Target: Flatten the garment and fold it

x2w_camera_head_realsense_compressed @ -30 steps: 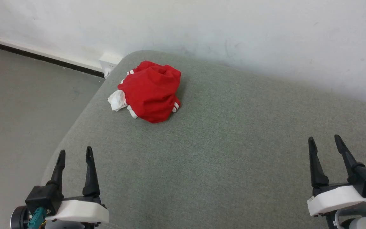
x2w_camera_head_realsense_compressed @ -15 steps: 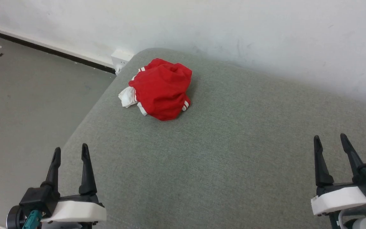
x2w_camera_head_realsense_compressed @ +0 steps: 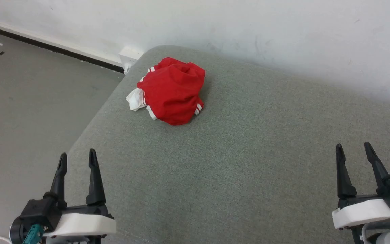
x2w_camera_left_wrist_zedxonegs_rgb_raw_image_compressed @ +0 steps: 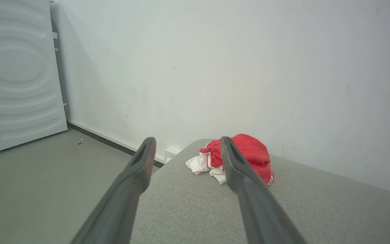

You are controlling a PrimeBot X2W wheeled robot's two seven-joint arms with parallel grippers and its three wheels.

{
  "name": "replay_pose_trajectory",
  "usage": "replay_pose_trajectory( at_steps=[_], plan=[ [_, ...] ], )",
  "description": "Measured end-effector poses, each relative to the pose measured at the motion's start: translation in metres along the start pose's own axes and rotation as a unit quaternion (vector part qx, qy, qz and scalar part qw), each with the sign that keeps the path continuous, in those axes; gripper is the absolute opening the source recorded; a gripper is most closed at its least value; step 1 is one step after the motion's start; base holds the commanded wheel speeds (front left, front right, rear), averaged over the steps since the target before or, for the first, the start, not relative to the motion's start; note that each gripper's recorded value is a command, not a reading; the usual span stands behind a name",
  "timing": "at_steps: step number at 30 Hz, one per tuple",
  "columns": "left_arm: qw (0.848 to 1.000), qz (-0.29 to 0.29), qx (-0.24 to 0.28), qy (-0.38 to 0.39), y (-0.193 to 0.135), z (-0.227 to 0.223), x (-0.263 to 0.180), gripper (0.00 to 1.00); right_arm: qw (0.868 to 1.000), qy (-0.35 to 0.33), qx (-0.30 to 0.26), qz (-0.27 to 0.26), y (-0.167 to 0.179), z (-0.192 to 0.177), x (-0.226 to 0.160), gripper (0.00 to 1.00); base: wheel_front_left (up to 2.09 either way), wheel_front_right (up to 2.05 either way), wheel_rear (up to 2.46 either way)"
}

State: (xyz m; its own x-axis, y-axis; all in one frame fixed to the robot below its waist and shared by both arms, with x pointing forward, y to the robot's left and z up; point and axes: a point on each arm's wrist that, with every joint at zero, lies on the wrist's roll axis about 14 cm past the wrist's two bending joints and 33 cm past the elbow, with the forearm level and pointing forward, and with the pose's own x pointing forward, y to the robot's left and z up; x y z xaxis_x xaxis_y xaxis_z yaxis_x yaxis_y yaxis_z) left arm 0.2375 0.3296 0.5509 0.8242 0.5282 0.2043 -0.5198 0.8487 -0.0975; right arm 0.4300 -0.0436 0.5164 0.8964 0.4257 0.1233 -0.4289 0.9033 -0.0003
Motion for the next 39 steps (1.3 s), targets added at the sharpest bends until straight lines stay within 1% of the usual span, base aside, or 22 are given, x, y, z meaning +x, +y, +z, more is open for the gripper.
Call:
replay_pose_trajectory(
  at_steps=[2,4,5,9,11,12,16,17,18,20,22,23,25,28,30,32,34,37,39],
  plan=[
    [1.0,-0.01,-0.011,-0.006,-0.006,0.004,0.001,1.0,1.0,0.001,0.0,-0.001,-0.001,-0.001,0.0,1.0,0.0,0.0,0.0],
    [0.999,-0.021,-0.032,-0.026,-0.012,0.018,0.006,1.0,1.0,0.001,-0.001,-0.003,-0.002,-0.001,0.0,1.0,0.0,0.0,0.0],
    [0.999,-0.033,-0.031,-0.027,-0.016,0.023,0.01,1.0,1.0,0.001,-0.001,-0.004,-0.003,-0.001,0.001,1.0,0.0,0.0,0.0],
    [0.995,-0.084,0.003,-0.048,-0.025,0.064,0.043,1.0,1.0,0.005,-0.003,-0.005,-0.005,-0.006,0.004,1.0,0.0,0.0,0.0],
    [0.993,-0.109,0.038,-0.039,-0.029,0.077,0.062,1.0,1.0,0.008,-0.003,-0.006,-0.006,-0.009,0.005,1.0,0.0,0.0,0.0],
    [0.992,-0.114,0.04,-0.04,-0.031,0.084,0.072,1.0,1.0,0.01,-0.003,-0.005,-0.006,-0.011,0.006,1.0,0.0,0.0,0.0],
    [0.986,-0.152,0.074,-0.008,-0.048,0.092,0.108,1.0,1.0,0.019,-0.005,-0.003,-0.006,-0.02,0.009,1.0,0.0,0.0,0.0],
    [0.985,-0.157,0.078,0.008,-0.05,0.088,0.117,1.0,1.0,0.021,-0.005,-0.002,-0.006,-0.023,0.009,1.0,0.0,0.0,0.0],
    [0.984,-0.162,0.07,0.02,-0.053,0.086,0.125,1.0,1.0,0.022,-0.006,-0.001,-0.006,-0.024,0.011,1.0,0.0,0.0,0.0],
    [0.98,-0.169,0.093,0.056,-0.056,0.073,0.14,1.0,1.0,0.019,-0.008,-0.002,-0.007,-0.025,0.014,1.0,0.0,0.0,0.0],
    [0.978,-0.169,0.088,0.09,-0.059,0.058,0.153,1.0,1.0,0.016,-0.011,-0.005,-0.01,-0.025,0.018,1.0,0.0,0.0,0.0],
    [0.974,-0.172,0.094,0.11,-0.061,0.049,0.158,1.0,1.0,0.014,-0.014,-0.007,-0.013,-0.025,0.019,1.0,0.0,0.0,0.0],
    [0.971,-0.171,0.084,0.143,-0.065,0.033,0.169,1.0,1.0,0.013,-0.021,-0.012,-0.018,-0.027,0.021,1.0,0.0,0.0,0.0],
    [0.964,-0.171,0.088,0.186,-0.07,0.011,0.185,1.0,0.999,0.016,-0.03,-0.022,-0.028,-0.033,0.022,1.0,0.0,0.0,0.0],
    [0.955,-0.17,0.102,0.223,-0.07,-0.007,0.192,1.0,0.999,0.019,-0.035,-0.028,-0.033,-0.038,0.022,1.0,0.0,0.0,0.0],
    [0.945,-0.17,0.1,0.262,-0.073,-0.026,0.197,1.0,0.998,0.023,-0.042,-0.034,-0.04,-0.042,0.022,1.0,0.0,0.0,0.0],
    [0.931,-0.176,0.111,0.301,-0.077,-0.045,0.198,1.0,0.998,0.026,-0.049,-0.039,-0.045,-0.046,0.022,1.0,0.0,0.0,0.0],
    [0.914,-0.188,0.111,0.341,-0.088,-0.068,0.202,1.0,0.997,0.031,-0.057,-0.046,-0.052,-0.051,0.023,1.0,0.0,0.0,0.0],
    [0.904,-0.193,0.101,0.367,-0.095,-0.084,0.203,1.0,0.996,0.035,-0.062,-0.049,-0.056,-0.054,0.025,1.0,0.0,0.0,0.0]
  ],
)
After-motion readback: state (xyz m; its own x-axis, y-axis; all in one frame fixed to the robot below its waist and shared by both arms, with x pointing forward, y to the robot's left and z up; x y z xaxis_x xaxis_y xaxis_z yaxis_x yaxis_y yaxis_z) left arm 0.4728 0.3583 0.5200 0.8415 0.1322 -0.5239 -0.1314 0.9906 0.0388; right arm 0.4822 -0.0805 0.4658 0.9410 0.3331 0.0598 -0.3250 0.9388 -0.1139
